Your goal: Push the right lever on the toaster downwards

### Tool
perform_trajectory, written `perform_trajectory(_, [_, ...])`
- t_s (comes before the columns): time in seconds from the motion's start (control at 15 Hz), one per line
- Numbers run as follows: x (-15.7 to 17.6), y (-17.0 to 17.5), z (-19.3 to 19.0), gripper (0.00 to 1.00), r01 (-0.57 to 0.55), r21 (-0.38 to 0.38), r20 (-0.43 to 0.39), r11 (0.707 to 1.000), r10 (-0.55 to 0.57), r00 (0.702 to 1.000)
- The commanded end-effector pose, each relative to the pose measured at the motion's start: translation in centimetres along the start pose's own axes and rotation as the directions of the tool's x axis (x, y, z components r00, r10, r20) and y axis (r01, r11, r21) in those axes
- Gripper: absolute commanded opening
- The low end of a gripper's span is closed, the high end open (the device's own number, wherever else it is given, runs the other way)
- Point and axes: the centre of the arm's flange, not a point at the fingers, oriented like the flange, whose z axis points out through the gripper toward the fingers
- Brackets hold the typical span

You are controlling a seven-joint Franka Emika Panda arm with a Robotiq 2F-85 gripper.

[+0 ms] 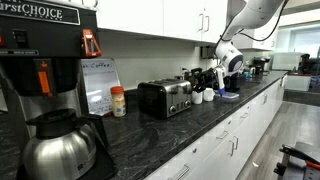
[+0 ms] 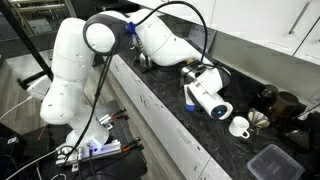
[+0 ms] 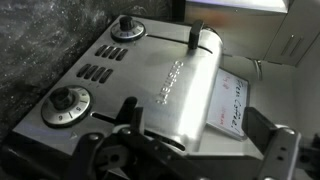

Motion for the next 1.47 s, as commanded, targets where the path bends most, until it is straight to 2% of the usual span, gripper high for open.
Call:
perform_trajectory(0.0, [-1.3,1.7,0.6,1.00,-0.023,-0.004,0.046,1.000,0.023,0.999])
perform_trajectory(1.13, [-1.4,5.2,1.8,1.00,-0.021,-0.040,0.095,0.999,0.025,0.995])
perform_trajectory(1.4, [-1.1,4.8,1.8,1.00,-0.018,-0.034,0.102,0.999,0.021,0.995])
